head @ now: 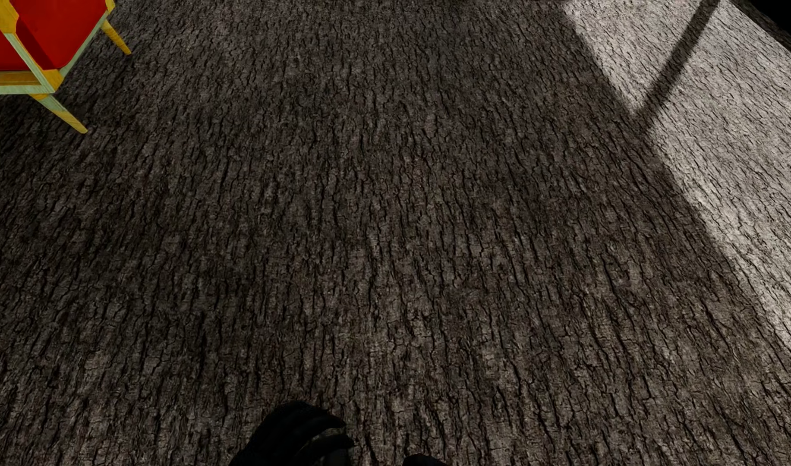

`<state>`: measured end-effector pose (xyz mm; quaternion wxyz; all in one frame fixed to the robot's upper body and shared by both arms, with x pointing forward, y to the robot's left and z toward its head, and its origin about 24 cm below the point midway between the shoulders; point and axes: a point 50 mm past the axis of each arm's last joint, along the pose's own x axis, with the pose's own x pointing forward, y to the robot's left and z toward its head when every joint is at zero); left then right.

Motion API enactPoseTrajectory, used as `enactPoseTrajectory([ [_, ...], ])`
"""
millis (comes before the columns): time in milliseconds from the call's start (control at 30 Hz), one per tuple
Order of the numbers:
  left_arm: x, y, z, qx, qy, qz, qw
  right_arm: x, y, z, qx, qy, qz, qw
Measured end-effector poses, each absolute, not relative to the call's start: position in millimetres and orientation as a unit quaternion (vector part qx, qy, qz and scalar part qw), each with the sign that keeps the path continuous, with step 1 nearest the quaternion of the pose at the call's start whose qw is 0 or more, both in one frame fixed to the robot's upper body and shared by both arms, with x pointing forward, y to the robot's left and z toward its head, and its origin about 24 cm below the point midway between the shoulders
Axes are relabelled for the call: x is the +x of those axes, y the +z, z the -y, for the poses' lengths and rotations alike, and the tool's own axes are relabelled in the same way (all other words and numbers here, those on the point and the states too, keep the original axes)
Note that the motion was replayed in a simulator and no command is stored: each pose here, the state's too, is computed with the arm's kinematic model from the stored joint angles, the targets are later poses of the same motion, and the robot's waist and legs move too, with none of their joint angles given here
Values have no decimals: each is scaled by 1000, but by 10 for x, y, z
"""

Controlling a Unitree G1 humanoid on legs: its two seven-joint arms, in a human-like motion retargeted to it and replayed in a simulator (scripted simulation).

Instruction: Walk towards the sofa

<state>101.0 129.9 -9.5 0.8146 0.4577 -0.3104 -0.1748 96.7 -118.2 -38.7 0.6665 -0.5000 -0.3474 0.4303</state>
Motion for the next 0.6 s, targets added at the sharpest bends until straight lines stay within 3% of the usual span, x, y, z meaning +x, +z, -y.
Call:
enactPoseTrajectory([
  [100,977,-154,-1316,466,-180,296,814,925,-401,1238,-493,450,315,675],
  [367,910,-182,-1207,440,-174,278,836,1021,-301,1364,-523,420,349,654],
  [600,885,-232,-1242,438,-186,261,840,1073,-310,1296,-534,402,342,661],
])
